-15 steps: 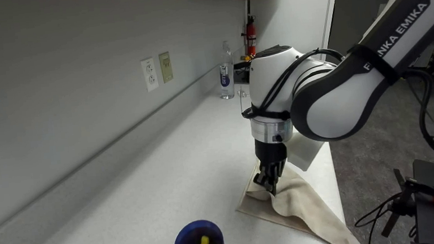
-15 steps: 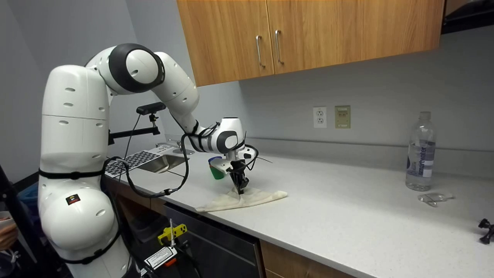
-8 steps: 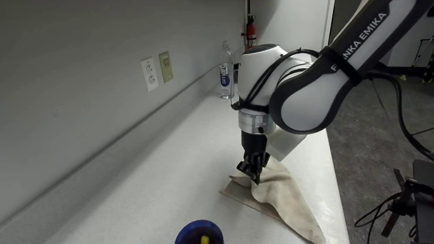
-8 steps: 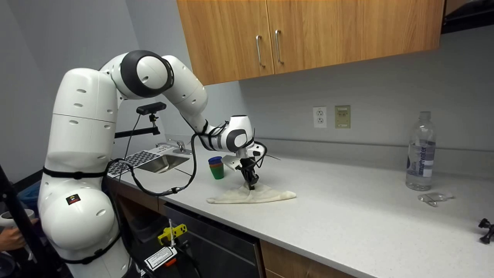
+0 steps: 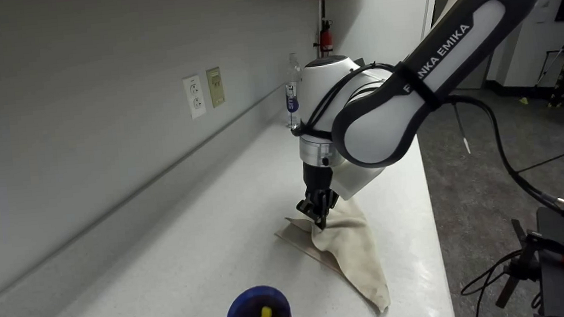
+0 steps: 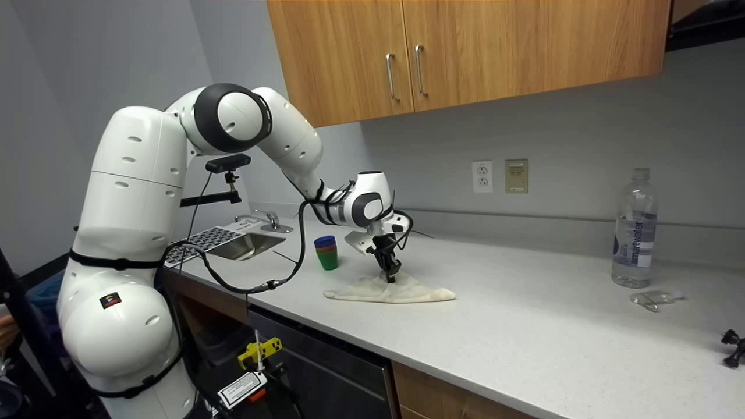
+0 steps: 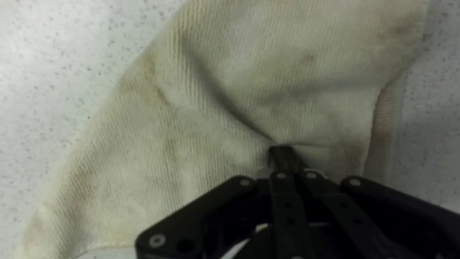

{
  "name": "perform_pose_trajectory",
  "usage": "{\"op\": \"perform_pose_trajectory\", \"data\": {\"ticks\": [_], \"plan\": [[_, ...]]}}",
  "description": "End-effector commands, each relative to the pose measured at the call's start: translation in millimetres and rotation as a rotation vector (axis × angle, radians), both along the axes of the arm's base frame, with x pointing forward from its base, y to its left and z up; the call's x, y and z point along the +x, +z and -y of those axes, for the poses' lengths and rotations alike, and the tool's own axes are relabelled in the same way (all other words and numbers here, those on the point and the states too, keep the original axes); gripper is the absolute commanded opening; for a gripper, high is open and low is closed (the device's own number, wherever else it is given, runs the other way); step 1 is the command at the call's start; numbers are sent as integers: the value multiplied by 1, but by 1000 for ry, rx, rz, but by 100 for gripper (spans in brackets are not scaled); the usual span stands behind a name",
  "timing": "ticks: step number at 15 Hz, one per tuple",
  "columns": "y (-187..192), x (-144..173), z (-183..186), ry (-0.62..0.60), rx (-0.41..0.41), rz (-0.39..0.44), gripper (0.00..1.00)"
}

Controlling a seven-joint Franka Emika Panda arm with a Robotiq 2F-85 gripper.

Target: Unfold the cloth

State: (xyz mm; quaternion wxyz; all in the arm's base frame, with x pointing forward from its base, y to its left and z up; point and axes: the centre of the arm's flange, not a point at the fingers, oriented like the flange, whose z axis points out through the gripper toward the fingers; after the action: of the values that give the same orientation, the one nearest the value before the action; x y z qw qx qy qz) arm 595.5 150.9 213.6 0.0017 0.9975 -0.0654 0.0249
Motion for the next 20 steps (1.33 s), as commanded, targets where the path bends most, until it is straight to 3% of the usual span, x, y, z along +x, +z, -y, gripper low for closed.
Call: {"op": "perform_pose_trajectory", "data": {"ticks": [1, 5, 10, 12, 20], "plan": [[16, -6, -9, 45, -33, -65, 0], [50, -19, -23, 84, -91, -117, 0], [79, -12, -48, 148, -88, -58, 0], [80, -5, -56, 149, -74, -39, 27], [58, 22, -61, 133, -63, 1, 87]]}}
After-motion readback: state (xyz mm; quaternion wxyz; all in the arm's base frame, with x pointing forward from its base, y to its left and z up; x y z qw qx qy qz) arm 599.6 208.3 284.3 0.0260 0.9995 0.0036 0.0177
